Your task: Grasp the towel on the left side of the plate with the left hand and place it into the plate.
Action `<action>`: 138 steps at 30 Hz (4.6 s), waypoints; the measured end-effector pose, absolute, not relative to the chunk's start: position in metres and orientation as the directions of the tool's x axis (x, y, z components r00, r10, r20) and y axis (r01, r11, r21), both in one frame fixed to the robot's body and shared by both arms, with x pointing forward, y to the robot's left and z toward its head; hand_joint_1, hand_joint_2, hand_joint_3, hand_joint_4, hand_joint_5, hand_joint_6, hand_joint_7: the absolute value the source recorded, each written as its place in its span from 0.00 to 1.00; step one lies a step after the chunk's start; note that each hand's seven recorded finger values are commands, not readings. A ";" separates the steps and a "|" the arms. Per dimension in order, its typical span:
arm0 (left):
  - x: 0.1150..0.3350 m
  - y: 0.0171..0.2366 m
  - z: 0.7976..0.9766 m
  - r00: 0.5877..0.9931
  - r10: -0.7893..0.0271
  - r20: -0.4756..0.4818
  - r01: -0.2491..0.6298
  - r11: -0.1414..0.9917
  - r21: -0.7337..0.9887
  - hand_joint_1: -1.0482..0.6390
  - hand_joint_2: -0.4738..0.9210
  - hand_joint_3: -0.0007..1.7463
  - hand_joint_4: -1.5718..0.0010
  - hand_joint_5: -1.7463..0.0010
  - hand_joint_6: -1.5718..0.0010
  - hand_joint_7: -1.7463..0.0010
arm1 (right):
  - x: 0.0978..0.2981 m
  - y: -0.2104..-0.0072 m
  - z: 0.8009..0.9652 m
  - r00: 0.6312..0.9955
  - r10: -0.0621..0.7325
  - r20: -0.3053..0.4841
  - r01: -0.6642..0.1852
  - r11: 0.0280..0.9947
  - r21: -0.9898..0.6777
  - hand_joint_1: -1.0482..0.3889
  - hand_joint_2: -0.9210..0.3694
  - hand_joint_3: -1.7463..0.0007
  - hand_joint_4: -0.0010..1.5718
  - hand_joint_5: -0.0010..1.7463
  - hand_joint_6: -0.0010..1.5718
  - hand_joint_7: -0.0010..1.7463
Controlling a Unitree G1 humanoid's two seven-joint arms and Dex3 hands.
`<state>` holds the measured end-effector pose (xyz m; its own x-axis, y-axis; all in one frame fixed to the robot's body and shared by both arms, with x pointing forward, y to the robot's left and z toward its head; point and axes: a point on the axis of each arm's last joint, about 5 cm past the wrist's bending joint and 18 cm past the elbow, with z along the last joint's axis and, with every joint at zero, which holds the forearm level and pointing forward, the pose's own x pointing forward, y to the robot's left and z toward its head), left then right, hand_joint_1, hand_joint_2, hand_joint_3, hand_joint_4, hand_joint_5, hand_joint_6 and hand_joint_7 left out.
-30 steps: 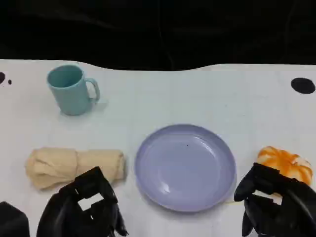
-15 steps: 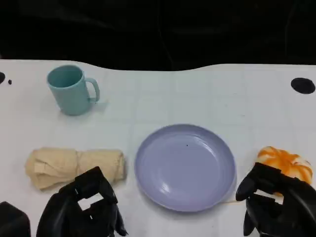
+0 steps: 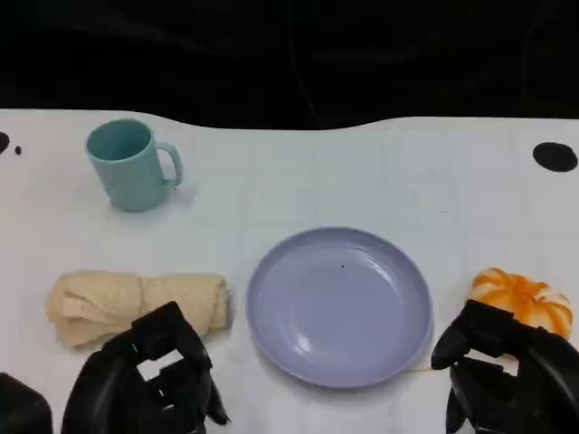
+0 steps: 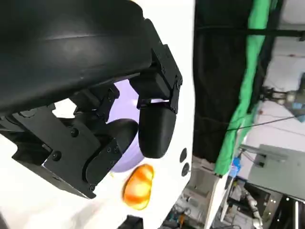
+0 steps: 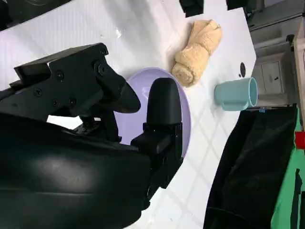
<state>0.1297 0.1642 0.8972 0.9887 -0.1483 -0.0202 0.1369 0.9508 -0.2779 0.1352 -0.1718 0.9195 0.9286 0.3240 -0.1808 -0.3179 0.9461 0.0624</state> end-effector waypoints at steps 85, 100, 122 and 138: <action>0.275 0.189 0.863 0.958 -0.122 -0.258 0.266 0.058 0.962 0.48 1.00 0.09 0.48 0.06 0.32 0.68 | 0.131 -0.167 0.921 0.928 0.324 -0.181 -0.321 0.946 0.044 0.68 0.15 0.41 0.42 1.00 0.30 0.93; 0.248 0.194 0.830 0.985 -0.096 0.145 -0.108 0.315 0.943 0.52 0.84 0.39 0.48 0.00 0.60 0.01 | 0.131 -0.167 0.922 0.928 0.323 -0.186 -0.321 0.946 0.044 0.69 0.16 0.41 0.42 1.00 0.31 0.92; 0.271 0.121 0.905 0.925 -0.343 0.166 -0.004 0.426 0.905 0.49 0.73 0.50 0.43 0.00 0.58 0.00 | 0.131 -0.167 0.921 0.926 0.323 -0.196 -0.321 0.946 0.046 0.69 0.15 0.42 0.41 1.00 0.31 0.91; 0.270 0.054 0.911 0.867 -0.496 0.054 0.140 0.345 0.928 0.47 0.92 0.18 0.52 0.04 0.48 0.45 | 0.130 -0.166 0.922 0.927 0.320 -0.196 -0.318 0.947 0.046 0.67 0.17 0.42 0.42 1.00 0.33 0.90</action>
